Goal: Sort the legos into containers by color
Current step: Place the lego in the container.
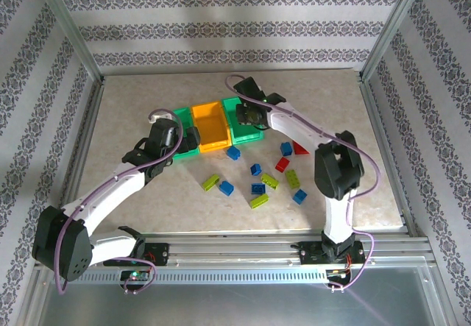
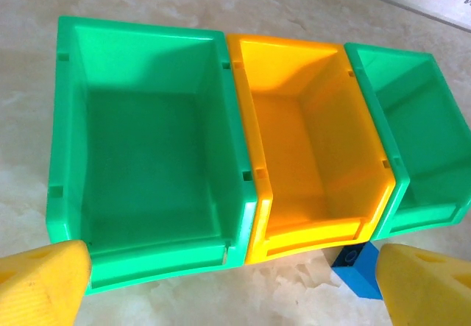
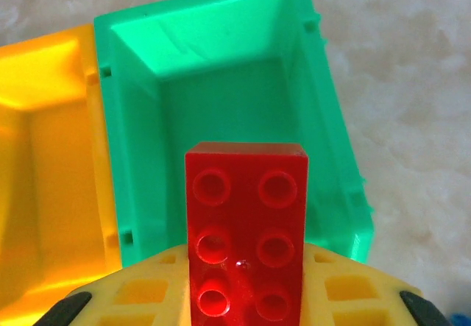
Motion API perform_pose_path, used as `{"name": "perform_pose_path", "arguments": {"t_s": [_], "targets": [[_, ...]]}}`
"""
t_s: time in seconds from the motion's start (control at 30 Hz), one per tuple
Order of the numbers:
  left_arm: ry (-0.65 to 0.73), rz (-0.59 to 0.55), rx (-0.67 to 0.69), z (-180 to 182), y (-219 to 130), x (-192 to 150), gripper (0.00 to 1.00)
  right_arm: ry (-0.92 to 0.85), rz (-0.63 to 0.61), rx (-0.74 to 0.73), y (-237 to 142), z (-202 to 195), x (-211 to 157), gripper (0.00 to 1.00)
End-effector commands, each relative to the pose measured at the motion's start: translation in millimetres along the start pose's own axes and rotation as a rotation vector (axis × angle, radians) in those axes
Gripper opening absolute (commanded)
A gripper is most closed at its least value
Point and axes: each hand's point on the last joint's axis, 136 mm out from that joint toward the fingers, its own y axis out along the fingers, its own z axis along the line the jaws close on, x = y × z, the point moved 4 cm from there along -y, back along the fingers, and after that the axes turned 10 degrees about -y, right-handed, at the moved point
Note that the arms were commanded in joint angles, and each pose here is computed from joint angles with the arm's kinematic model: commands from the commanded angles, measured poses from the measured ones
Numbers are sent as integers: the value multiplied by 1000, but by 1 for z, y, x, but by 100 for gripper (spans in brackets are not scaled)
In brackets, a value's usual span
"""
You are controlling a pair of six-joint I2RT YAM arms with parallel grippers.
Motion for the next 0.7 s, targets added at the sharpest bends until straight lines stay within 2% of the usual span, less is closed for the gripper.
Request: {"name": "perform_pose_path", "arguments": {"t_s": [0.0, 0.17, 0.33, 0.67], "targets": [[3, 15, -7, 2, -6, -5, 100, -70, 69, -7, 23, 5, -2, 13], [2, 21, -6, 5, -8, -6, 100, -94, 115, -29, 52, 7, -5, 14], [8, 37, -18, 4, -7, -9, 100, -74, 144, -41, 67, -2, -11, 22], [34, 130, -93, -15, 9, -21, 100, -62, 138, -24, 64, -4, -10, 37]]}}
